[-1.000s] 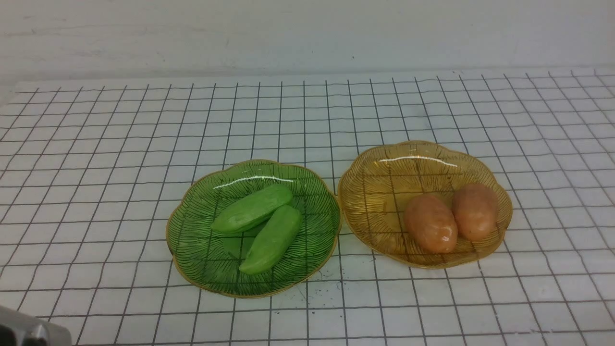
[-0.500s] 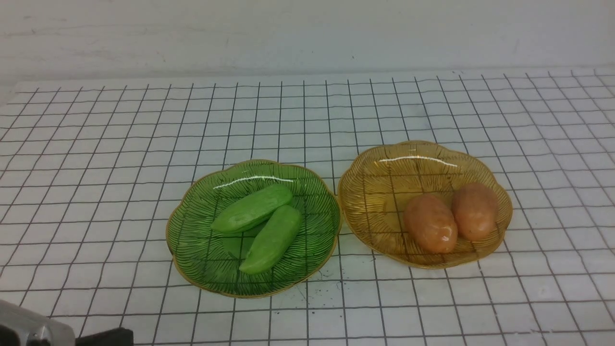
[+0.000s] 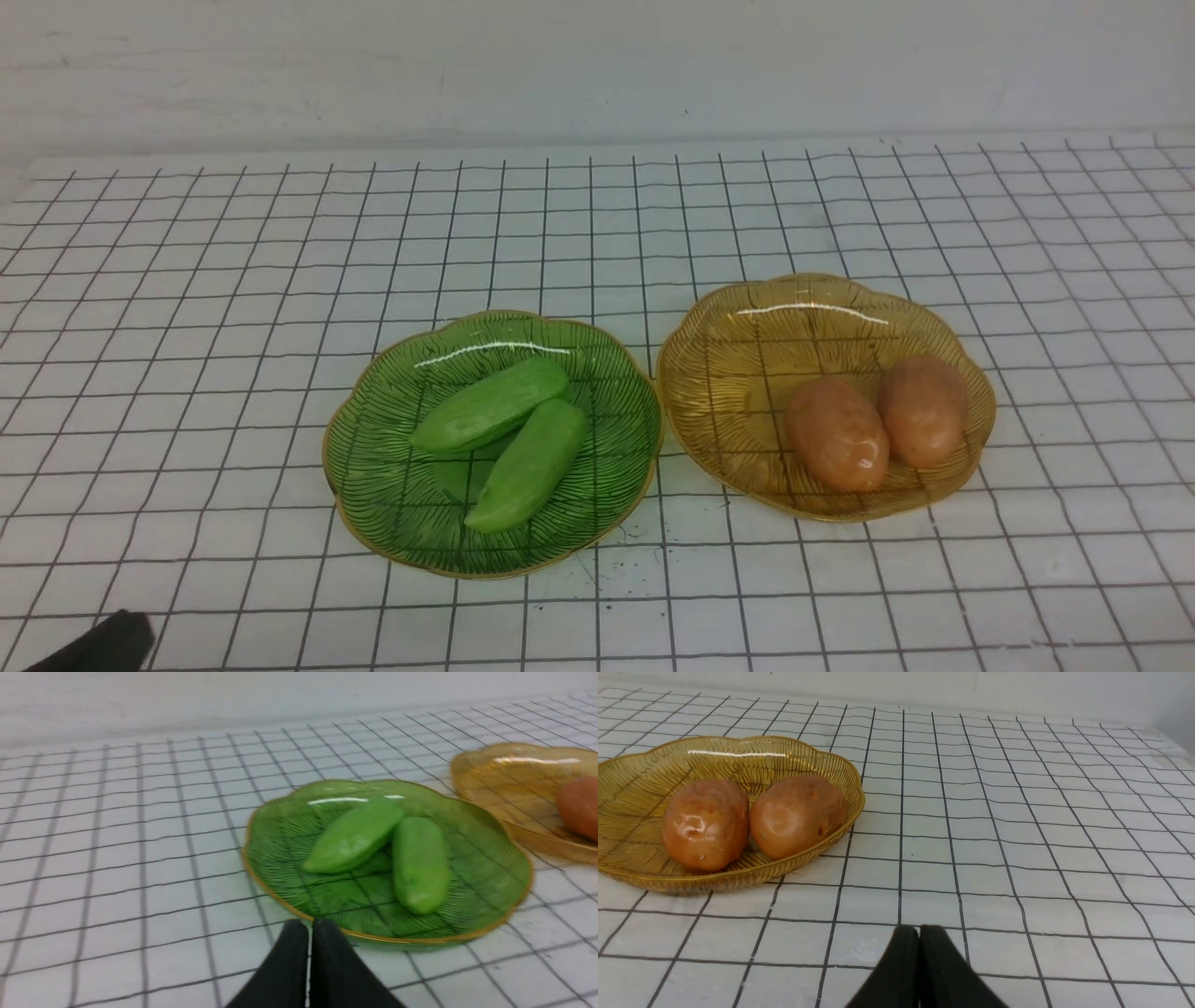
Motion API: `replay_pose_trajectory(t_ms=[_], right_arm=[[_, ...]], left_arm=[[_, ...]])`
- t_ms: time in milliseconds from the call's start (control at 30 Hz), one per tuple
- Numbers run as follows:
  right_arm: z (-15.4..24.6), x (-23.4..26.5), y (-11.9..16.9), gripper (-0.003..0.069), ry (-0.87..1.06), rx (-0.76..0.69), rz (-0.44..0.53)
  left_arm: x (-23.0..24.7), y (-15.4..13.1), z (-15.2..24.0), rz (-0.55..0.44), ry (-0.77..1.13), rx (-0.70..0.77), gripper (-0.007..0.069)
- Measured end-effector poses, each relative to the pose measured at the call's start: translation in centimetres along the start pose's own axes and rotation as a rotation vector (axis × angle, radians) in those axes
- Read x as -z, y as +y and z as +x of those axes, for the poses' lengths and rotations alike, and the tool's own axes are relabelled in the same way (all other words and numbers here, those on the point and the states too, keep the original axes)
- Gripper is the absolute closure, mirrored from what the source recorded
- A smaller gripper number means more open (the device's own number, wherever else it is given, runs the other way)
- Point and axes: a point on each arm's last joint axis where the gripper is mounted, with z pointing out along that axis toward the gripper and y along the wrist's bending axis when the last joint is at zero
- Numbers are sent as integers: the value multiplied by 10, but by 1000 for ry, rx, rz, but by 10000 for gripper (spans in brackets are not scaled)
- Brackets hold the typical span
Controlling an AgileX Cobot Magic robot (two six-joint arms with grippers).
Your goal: Put different types of vegetables on the plate.
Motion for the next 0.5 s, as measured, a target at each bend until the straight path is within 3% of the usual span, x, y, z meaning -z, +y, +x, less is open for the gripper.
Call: replay_pose_trajectory(t_ms=[33,167,500], right_arm=[[0,0,0,673,0,0,0],[0,0,0,673,0,0,0],[0,0,0,673,0,0,0]], left_arm=[[4,5,3,-78,-36,18,633],[6,11,10,-197,25,42,633],[7,9,22,-162,154,9,633]])
